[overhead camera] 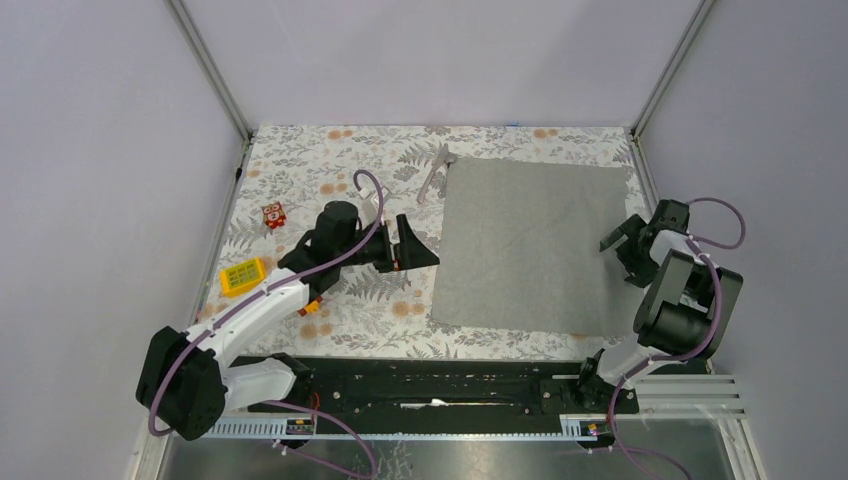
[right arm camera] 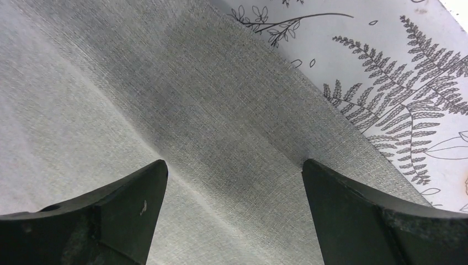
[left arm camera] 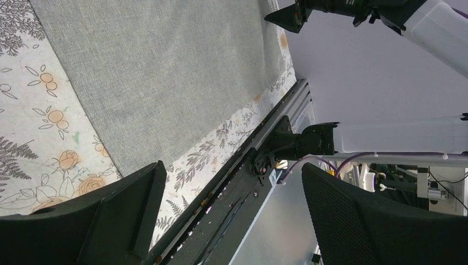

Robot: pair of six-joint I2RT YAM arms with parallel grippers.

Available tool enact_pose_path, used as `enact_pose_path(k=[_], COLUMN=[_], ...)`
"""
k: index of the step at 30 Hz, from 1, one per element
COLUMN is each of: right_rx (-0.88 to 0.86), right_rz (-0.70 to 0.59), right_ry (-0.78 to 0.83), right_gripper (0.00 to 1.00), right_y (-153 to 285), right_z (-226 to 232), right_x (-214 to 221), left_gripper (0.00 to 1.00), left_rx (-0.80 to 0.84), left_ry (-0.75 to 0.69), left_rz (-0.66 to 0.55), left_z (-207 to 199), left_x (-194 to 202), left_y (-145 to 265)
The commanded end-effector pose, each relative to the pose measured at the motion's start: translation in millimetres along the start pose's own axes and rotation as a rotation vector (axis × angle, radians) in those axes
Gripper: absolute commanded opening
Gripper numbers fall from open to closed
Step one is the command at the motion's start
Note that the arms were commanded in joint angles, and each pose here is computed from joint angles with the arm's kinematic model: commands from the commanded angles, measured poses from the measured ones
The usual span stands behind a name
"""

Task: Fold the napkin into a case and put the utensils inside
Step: Pick up the flattened napkin from the center of the board.

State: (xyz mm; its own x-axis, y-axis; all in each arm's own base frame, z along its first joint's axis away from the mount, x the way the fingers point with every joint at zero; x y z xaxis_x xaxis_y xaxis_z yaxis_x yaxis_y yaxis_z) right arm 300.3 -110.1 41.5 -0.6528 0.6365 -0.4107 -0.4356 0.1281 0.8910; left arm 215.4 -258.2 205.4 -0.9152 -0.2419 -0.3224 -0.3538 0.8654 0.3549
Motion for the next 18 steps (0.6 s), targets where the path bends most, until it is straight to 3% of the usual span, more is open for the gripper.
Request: enact_pose_path(k=[1, 5, 12, 18], right_rx=[0.051, 0.157, 0.180, 0.233], right_rz=[-0.032, -0.049, 0.003, -0.103], right_ry=[-0.038, -0.033, -0.081, -0.074], right_gripper=[1.00, 1.00, 1.00, 1.00], right_y=[3, 10, 6, 41], right_z=[-16, -34, -52, -55], right_x=[-7, -11, -5, -24], left_gripper=[0.99, 0.99, 0.99, 0.99], left_rx=[0.041, 0.038, 0.039, 0.027], left_ry=[-0.047, -0.048, -0.062, -0.079], left_rz=[0.001, 0.006, 0.014, 0.016], left_z=[-13, -12, -16, -14], left_x=[2, 5, 9, 11], left_y=[9, 11, 18, 21])
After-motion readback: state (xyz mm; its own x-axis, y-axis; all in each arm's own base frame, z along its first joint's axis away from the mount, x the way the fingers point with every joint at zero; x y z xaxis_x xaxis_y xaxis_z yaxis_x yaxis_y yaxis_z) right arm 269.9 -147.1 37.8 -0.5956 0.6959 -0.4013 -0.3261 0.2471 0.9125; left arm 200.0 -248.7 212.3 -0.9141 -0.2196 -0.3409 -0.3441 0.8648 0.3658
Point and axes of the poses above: each gripper's point midway between its finger pads, its own y axis back along the fingers, its own z axis along the line the jaws close on, x = y × z, the point moved 2 cm from there along y, back along the fingers, and after that the axes turned 10 degrees about y, right-handed, at the moved point
